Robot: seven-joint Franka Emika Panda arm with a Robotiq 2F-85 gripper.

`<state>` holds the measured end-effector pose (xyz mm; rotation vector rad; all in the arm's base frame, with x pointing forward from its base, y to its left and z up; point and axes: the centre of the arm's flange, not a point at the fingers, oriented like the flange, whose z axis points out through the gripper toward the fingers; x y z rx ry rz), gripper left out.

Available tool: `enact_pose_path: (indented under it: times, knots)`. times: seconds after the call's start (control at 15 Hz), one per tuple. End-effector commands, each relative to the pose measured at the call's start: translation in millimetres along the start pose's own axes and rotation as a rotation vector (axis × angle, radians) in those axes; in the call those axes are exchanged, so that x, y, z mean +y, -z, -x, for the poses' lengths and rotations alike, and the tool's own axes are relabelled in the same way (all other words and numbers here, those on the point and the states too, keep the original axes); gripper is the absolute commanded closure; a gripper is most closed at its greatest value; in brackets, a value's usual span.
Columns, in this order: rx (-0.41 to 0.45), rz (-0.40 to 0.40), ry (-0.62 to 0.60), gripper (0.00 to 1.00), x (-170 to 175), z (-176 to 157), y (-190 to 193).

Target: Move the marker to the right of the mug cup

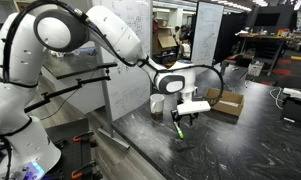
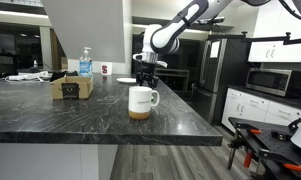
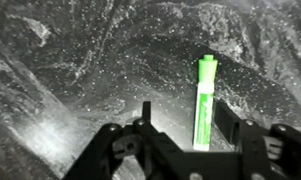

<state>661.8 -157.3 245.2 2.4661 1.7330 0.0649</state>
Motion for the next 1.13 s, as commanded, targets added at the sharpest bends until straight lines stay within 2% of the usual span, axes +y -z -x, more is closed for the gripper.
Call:
enact_pose_path:
  times: [0.0, 0.33, 0.53, 0.8, 1.07]
  knots:
    - [-0.027, -0.026, -0.07, 0.01, -33, 6, 35]
    - [-0.047, -0.024, -0.162, 0.0, -88, 8, 102]
    - [-0.037, -0.061, -0.169, 0.0, -120, 5, 138]
    - [-0.005, -0.048, -0.123, 0.0, -149, 2, 174]
    - [0.027, -0.001, -0.079, 0.0, -168, -3, 197]
